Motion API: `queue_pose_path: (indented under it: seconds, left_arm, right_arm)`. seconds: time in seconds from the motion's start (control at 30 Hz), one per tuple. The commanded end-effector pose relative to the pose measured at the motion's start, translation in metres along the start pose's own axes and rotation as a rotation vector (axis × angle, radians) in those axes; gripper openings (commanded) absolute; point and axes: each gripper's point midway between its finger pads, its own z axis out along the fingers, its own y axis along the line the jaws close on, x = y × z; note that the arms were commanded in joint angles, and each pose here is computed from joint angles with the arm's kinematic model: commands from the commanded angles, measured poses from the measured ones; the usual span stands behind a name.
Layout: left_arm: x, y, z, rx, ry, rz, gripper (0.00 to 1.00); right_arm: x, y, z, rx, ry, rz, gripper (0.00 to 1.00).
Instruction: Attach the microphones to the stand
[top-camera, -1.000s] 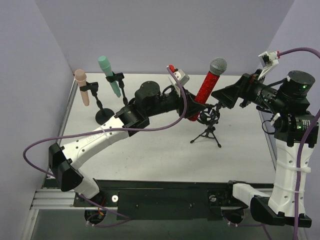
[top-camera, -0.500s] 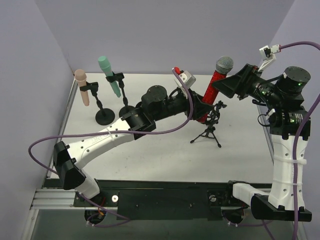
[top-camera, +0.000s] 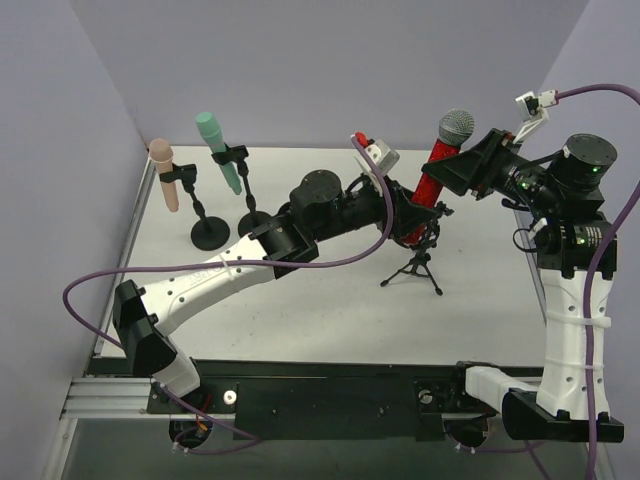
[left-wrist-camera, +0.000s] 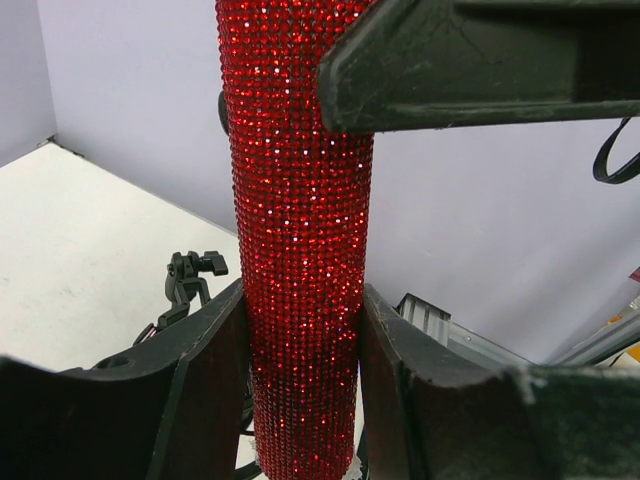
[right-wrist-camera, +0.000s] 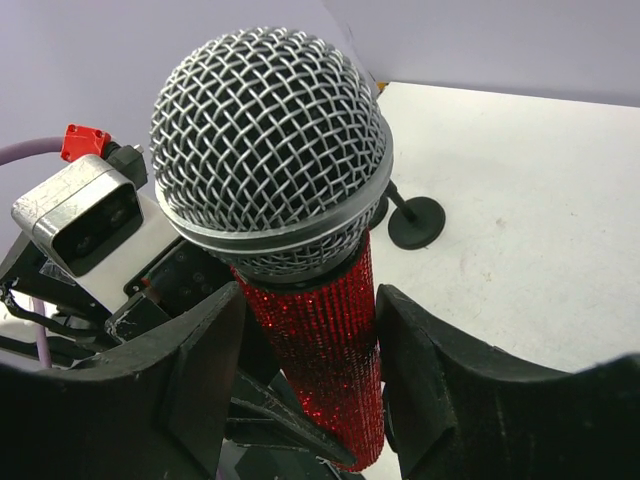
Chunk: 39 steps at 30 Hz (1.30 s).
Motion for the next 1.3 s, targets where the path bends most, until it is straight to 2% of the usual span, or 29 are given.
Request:
queue_pose_path:
  seconds: [0.0,0.23,0.3,0.4,0.47,0.53,0.6,0.63,0.67,0.7,0.73,0.77,0.8,0.83,0.87,0.9,0.93,0.97,1.1,1.23,1.27]
  left_arm:
    - [-0.045,-0.025,-0.005,0.063,-0.108,0.029,0.00]
    - [-0.040,-0.028,-0.006,0.083,-0.076,0.045,0.00]
    - [-0.040,-0.028,-0.006,0.084,-0.073,0.056,0.00]
    - [-0.041,-0.028,-0.008,0.081,-0.066,0.075,0.00]
    - [-0.044,-0.027,-0.010,0.075,-0.066,0.090,0.00]
    - [-0.047,-0.025,-0.015,0.062,-0.062,0.098,0.00]
    - [-0.051,-0.021,-0.022,0.048,-0.068,0.100,0.18]
    - [-0.060,-0.019,-0.030,0.040,-0.086,0.106,0.35]
    - [-0.056,-0.016,-0.034,0.028,-0.081,0.106,0.44]
    - [-0.068,-0.015,-0.046,0.019,-0.108,0.114,0.57]
    - [-0.061,-0.008,-0.050,0.002,-0.093,0.117,0.62]
    - [-0.075,-0.009,-0.064,-0.011,-0.125,0.129,0.68]
    - [-0.065,0.005,-0.070,-0.041,-0.105,0.131,0.72]
    - [-0.078,0.000,-0.087,-0.043,-0.139,0.148,0.74]
    - [-0.062,0.017,-0.094,-0.078,-0.106,0.153,0.76]
    - [-0.070,0.014,-0.112,-0.077,-0.129,0.170,0.77]
    - [-0.055,0.031,-0.122,-0.117,-0.103,0.181,0.79]
    - [-0.055,0.032,-0.138,-0.131,-0.109,0.210,0.79]
    - [0.017,0.080,-0.188,-0.294,0.037,0.251,0.80]
    - [0.069,0.094,-0.220,-0.341,0.146,0.252,0.80]
    - [0.070,0.092,-0.226,-0.338,0.141,0.259,0.80]
  right_arm:
    - [-0.009,0.018,-0.003,-0.060,-0.020,-0.060,0.50]
    - [-0.015,0.021,0.001,-0.084,-0.017,-0.055,0.50]
    - [-0.015,0.024,0.002,-0.104,-0.013,-0.052,0.43]
    - [-0.013,0.030,0.001,-0.145,-0.002,-0.043,0.21]
    - [-0.012,0.035,0.000,-0.172,-0.002,-0.043,0.11]
    - [-0.011,0.039,-0.004,-0.184,-0.006,-0.062,0.06]
    - [-0.014,0.042,-0.007,-0.178,-0.022,-0.080,0.03]
    - [-0.019,0.043,-0.010,-0.167,-0.039,-0.089,0.02]
    - [-0.023,0.043,-0.011,-0.160,-0.049,-0.097,0.02]
    - [-0.031,0.044,-0.014,-0.144,-0.075,-0.115,0.02]
    - [-0.034,0.043,-0.014,-0.135,-0.085,-0.125,0.01]
    - [-0.043,0.044,-0.018,-0.118,-0.112,-0.149,0.01]
    - [-0.049,0.046,-0.021,-0.110,-0.131,-0.178,0.01]
    - [-0.054,0.042,-0.022,-0.088,-0.148,-0.186,0.00]
    - [-0.057,0.040,-0.023,-0.074,-0.161,-0.209,0.00]
    - [-0.059,0.036,-0.024,-0.054,-0.171,-0.214,0.00]
    - [-0.057,0.032,-0.024,-0.036,-0.164,-0.227,0.00]
    - [-0.056,0.028,-0.024,-0.016,-0.163,-0.226,0.00]
    - [-0.046,0.011,-0.024,0.040,-0.144,-0.268,0.00]
    - [-0.039,-0.004,-0.022,0.087,-0.120,-0.269,0.00]
    - [-0.038,-0.007,-0.021,0.095,-0.118,-0.267,0.00]
